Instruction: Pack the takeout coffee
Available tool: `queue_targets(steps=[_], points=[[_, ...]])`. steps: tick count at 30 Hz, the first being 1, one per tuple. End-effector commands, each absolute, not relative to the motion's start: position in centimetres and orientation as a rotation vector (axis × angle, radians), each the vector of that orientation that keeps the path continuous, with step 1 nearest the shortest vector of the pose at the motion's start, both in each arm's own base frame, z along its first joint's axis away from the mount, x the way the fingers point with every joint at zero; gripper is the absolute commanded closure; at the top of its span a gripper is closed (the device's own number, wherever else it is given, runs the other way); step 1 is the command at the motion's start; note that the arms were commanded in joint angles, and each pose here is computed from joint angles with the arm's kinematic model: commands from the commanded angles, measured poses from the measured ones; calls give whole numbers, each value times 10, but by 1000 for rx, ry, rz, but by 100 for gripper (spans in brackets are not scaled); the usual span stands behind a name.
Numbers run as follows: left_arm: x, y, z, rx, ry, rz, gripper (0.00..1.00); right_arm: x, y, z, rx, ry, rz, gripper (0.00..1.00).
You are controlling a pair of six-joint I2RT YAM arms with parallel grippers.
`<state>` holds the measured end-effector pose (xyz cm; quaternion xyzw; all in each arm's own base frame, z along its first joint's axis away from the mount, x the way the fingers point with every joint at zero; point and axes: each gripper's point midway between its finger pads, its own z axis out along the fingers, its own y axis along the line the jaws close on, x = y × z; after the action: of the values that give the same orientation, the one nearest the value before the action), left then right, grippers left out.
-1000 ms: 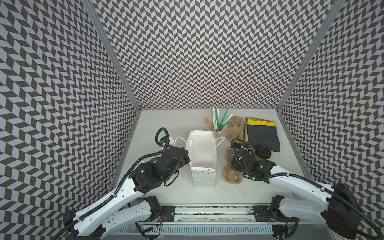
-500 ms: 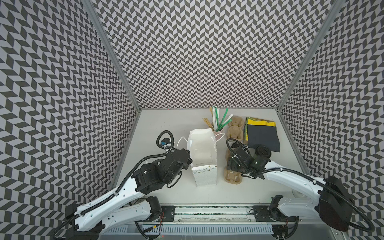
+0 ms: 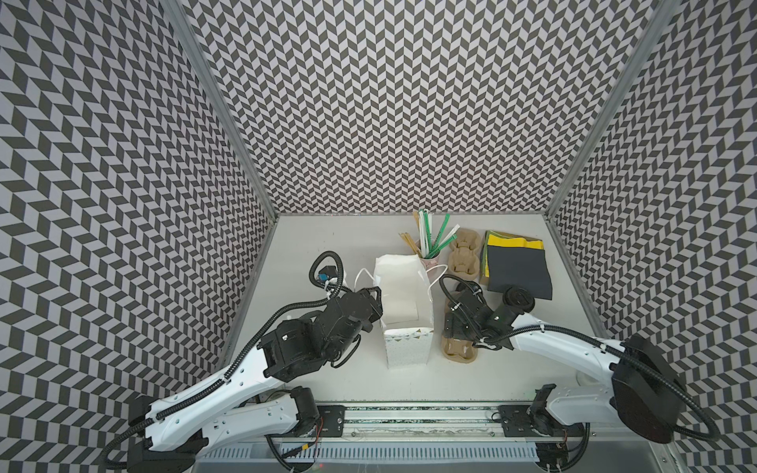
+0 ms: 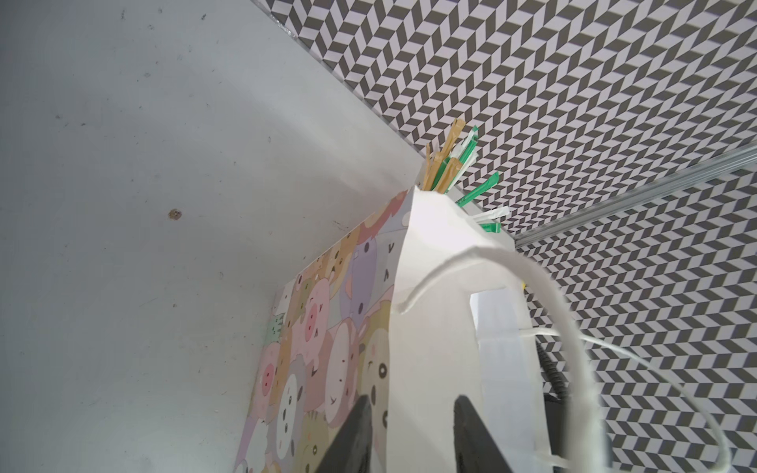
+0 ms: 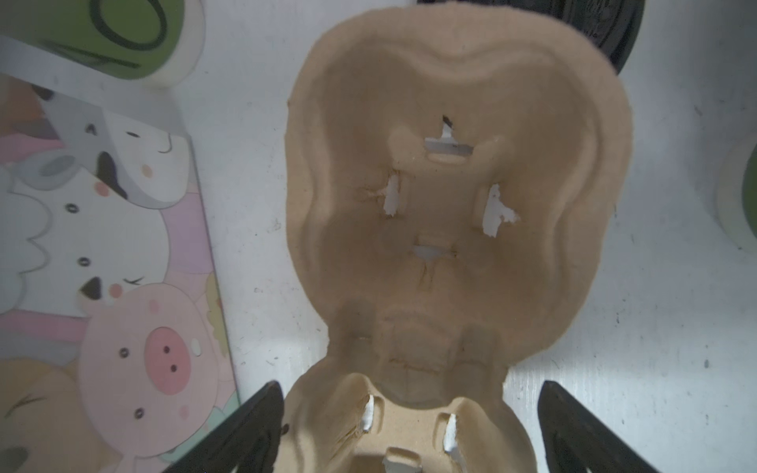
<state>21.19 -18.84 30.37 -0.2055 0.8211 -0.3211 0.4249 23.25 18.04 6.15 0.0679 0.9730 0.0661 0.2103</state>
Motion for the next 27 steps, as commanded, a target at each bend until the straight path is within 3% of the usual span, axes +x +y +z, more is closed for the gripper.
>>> queue_targets(steps=[1,20,27], points=[[214,-180,327,-492,1978,-791,62,244,186,68,184,2677,194,6],[213,-130,364,-405,1837,-593,54,251,181,62,218,2711,114,15],[213,-117,362,-364,1843,-466,52,240,177,87,123,2758,102,11]])
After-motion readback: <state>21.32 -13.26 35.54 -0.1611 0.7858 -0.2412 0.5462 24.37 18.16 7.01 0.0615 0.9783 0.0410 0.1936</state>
